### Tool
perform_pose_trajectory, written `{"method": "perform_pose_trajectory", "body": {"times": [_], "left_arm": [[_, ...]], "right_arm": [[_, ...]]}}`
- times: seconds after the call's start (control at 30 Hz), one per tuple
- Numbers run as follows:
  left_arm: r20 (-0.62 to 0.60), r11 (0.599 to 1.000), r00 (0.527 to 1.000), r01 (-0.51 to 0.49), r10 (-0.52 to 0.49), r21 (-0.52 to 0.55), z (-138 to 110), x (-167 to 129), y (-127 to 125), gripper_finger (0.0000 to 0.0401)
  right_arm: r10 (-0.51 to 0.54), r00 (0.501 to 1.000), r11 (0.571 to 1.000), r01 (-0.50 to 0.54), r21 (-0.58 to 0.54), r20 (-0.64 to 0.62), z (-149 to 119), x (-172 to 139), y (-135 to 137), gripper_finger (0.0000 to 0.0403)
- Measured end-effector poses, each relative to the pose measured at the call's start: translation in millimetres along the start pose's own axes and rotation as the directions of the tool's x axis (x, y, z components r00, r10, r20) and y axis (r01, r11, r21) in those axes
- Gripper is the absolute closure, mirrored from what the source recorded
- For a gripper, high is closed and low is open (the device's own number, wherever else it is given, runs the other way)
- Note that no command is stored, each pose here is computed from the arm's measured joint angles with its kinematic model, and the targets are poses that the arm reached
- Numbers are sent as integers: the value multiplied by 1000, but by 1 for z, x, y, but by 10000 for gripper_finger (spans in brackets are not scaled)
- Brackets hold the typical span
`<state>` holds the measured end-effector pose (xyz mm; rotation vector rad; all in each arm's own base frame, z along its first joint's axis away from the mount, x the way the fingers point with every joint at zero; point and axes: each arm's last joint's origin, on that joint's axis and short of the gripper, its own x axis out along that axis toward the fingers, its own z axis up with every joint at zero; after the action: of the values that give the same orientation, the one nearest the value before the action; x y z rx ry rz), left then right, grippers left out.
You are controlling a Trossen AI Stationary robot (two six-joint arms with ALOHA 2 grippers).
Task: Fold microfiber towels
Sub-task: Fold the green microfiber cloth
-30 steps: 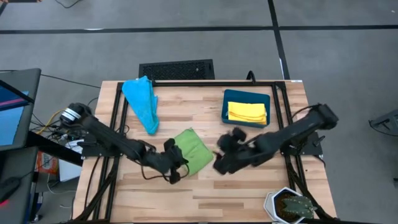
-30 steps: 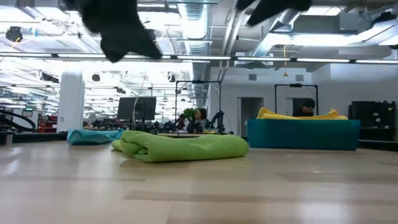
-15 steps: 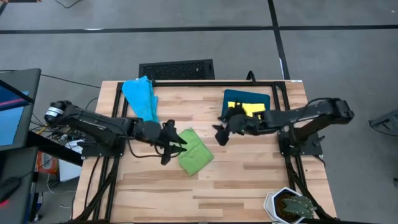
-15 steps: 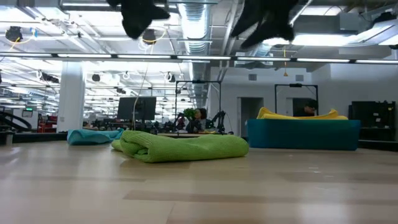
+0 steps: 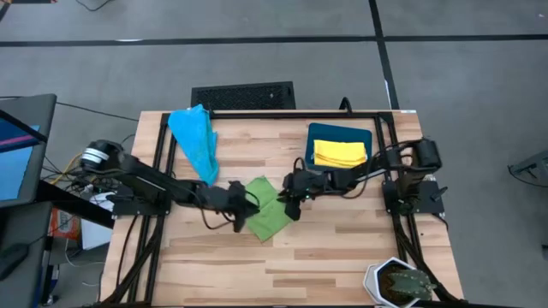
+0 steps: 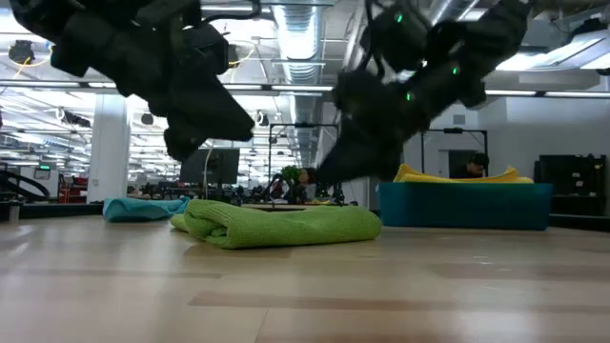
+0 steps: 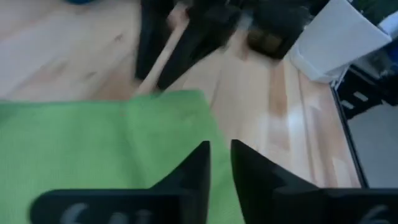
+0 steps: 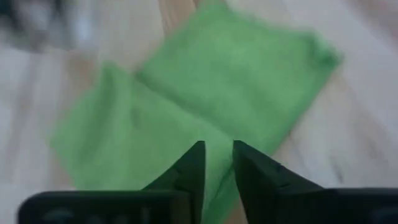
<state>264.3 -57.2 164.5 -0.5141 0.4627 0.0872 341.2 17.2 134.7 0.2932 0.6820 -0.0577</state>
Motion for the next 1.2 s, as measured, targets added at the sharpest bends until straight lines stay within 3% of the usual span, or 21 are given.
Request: {"method": "perform_pose_trajectory", "body": {"times": [0.13, 0.33, 0.47, 0.73, 0.87, 1.07, 1.2], "left_arm": [[-10, 999, 999, -40, 40, -21, 0, 31, -22, 393], [-83, 985, 986, -149, 142, -82, 1, 77, -37, 395], [-172, 971, 962, -227, 212, -78, -6, 93, -39, 400], [-173, 950, 939, -309, 296, -54, -10, 86, -43, 401], [-178, 955, 943, -293, 282, -42, -19, 86, -52, 401], [-217, 954, 934, -298, 286, -27, -41, 90, -56, 401], [-215, 952, 933, -303, 288, -39, -42, 91, -56, 401]], "right_arm": [[-13, 997, 999, 10, -43, -75, -14, 16, -11, 323], [-66, 986, 998, 62, -26, -156, -19, 16, -28, 359], [-64, 984, 998, 67, 7, -167, -17, 11, -31, 380], [5, 999, 1000, -6, -22, -42, 10, -20, -19, 378], [22, 1000, 998, -22, -57, 6, 11, -26, -19, 369], [6, 1000, 998, -8, -62, -26, 1, -26, -25, 383], [9, 1000, 996, -11, -92, -21, 2, -26, -26, 383]]}}
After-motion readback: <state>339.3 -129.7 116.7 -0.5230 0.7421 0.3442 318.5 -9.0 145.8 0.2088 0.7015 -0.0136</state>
